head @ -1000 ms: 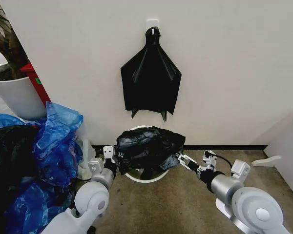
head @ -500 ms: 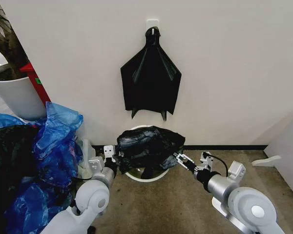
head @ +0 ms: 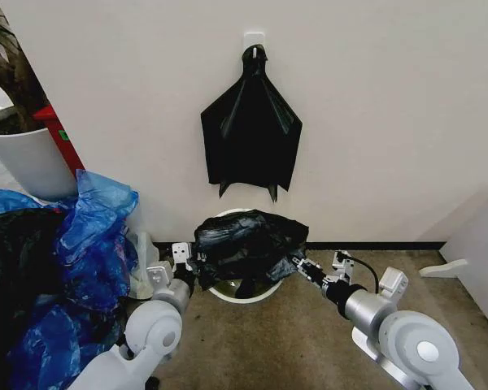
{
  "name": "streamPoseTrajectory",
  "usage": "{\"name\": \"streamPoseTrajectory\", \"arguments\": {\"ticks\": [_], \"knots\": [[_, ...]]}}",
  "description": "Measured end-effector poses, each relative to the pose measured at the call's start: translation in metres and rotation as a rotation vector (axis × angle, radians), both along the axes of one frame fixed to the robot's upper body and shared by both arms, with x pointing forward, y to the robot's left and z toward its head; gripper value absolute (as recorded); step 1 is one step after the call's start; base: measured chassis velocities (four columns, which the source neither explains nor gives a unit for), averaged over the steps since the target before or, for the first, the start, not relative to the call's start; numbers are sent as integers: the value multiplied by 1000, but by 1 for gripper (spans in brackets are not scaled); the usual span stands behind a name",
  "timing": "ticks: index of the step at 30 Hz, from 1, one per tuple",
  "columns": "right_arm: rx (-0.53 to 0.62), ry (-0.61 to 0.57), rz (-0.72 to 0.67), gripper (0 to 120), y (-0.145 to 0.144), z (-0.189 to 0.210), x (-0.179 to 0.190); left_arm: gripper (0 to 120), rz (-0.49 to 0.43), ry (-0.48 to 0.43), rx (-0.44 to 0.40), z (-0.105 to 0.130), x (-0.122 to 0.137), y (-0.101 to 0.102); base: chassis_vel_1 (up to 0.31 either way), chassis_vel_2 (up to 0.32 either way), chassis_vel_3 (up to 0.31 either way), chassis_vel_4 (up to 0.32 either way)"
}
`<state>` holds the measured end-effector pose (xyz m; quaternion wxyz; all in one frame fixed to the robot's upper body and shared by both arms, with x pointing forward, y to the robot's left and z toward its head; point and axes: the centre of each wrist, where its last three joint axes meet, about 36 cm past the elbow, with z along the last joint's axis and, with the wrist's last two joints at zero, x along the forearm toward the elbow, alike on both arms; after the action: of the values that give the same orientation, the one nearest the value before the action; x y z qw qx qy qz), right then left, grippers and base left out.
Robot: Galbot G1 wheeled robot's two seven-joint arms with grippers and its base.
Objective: Place the garbage bag over the trash bin.
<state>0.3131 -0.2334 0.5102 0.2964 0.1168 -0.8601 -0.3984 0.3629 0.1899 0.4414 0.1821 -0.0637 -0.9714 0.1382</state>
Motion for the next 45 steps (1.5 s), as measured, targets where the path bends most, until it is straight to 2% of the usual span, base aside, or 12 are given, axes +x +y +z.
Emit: {"name": "streamPoseTrajectory", "arguments": {"ticks": [3,14,21,26,31,41,45], "knots": [[-7,-2,-2,0,0,0,-1,1,0,1,-1,0,0,0,0,0,0,0],[-22,-23,3,0,3,9,-11,1,21,11,0,-3,8,4,0,0,0,0],[-40,6,-15,0,2,5,-20,1,36,34,-40,1,12,5,0,0,0,0],[-54,54,-15,0,2,-10,-27,1,35,39,-66,12,16,6,0,0,0,0],[-90,133,9,0,-4,-49,-45,1,25,51,-86,24,21,9,0,0,0,0],[-102,178,17,0,-8,-80,-35,1,10,77,-107,34,18,8,0,0,0,0],[-128,184,51,0,-8,-112,-31,1,-1,110,-138,42,17,8,0,0,0,0]]}}
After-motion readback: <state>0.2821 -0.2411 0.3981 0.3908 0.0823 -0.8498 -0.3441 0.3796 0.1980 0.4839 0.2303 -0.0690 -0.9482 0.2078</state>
